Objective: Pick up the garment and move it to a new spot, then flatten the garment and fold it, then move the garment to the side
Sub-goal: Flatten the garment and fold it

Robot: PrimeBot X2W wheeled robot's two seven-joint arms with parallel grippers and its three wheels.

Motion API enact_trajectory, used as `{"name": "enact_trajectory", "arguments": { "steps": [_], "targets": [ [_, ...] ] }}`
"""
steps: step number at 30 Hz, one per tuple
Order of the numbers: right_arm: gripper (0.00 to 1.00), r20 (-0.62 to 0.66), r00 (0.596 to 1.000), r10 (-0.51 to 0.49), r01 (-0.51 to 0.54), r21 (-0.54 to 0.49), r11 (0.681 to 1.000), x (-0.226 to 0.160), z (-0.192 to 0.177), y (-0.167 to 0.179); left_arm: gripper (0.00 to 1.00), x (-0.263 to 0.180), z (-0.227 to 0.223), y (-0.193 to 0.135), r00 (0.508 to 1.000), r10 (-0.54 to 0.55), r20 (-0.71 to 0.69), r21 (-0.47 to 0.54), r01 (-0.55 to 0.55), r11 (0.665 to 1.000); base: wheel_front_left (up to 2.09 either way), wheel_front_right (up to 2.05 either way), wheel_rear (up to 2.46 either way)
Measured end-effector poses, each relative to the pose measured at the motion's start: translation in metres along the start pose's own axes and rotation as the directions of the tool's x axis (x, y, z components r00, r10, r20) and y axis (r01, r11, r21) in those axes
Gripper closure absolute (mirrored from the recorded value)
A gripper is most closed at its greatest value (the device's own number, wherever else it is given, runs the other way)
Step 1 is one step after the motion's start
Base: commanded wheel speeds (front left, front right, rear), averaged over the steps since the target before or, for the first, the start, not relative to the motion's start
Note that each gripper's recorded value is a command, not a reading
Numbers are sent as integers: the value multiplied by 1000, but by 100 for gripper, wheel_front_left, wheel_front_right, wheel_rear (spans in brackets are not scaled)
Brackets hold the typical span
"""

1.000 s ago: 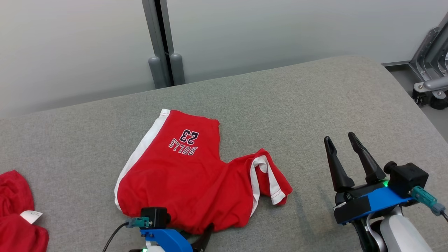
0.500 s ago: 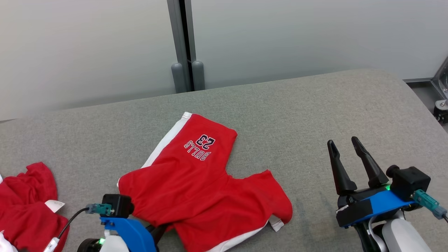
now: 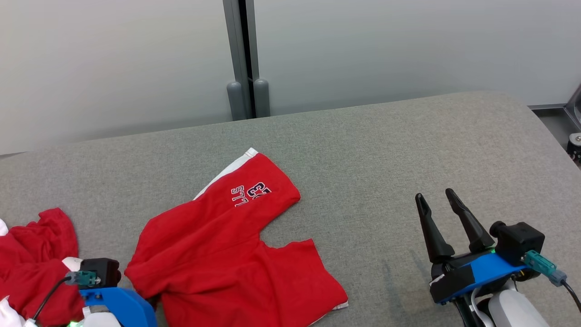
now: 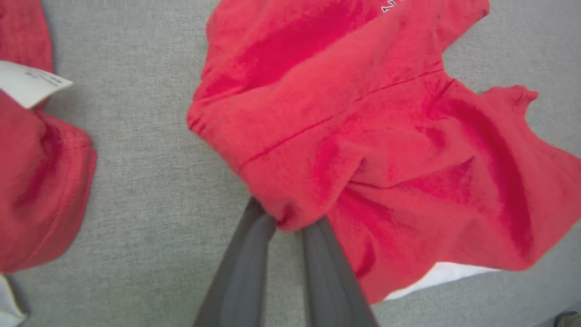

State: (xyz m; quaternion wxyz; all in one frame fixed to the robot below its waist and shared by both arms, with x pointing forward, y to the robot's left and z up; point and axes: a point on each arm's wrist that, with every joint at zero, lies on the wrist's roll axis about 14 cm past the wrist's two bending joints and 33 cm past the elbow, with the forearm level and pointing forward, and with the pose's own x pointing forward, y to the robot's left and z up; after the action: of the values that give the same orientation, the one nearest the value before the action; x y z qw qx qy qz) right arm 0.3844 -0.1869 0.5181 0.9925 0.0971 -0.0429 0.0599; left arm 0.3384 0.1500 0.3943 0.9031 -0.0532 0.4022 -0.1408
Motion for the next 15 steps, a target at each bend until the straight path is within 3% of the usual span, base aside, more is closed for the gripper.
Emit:
{"name": "enact_trajectory", "arguments": {
  "steps": [8,15],
  "targets": [
    [0,-22,1000,15,-15,7,1000,1,-7,4,0,-2,19,12,987,48,156,-21,-45,999,0,0,0],
    [0,-25,999,34,-34,16,999,4,-9,11,0,-24,49,34,931,144,336,-27,-143,989,0,0,0]
  ]
}}
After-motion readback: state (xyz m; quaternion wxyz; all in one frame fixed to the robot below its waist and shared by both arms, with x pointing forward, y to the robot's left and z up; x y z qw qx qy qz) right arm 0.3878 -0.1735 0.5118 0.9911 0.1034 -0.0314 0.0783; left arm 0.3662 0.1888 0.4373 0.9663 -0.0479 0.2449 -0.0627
